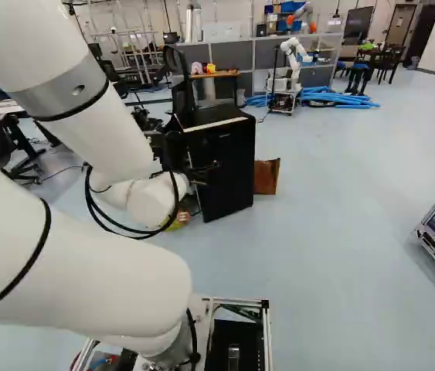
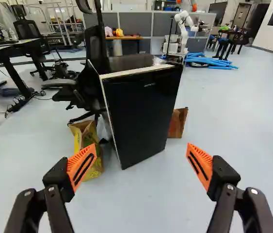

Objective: Grab a drink from the fridge

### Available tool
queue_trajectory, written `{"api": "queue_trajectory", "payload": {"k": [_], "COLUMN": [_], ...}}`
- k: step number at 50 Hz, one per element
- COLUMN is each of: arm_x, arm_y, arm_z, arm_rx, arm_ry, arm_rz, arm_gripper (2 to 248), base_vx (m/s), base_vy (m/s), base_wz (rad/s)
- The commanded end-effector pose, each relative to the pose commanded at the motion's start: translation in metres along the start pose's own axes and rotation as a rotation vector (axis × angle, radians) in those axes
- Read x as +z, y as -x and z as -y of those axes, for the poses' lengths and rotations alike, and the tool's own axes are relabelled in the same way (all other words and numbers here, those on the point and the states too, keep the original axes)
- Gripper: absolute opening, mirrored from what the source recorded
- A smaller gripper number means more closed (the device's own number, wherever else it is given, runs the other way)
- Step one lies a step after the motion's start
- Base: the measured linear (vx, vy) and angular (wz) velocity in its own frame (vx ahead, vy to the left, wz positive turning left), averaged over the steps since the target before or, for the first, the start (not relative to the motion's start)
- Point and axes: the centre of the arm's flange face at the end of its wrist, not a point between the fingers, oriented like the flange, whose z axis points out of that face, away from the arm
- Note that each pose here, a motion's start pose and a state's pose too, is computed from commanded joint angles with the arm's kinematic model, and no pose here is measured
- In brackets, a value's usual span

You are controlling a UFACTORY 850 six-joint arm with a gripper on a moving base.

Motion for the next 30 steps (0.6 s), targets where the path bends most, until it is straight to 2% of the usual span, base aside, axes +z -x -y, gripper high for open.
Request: {"api": "queue_trajectory", "payload": {"k": [30], "arm_x": [0.0000], "arm_y": [0.0000], "arm_z": [0.0000], "arm_rx": [0.000], "arm_ry": [0.000], "arm_rz": [0.000], "arm_gripper": [247], "base_vx": [0.037], "base_vy": [-0.044], "base_wz": [0.003]}}
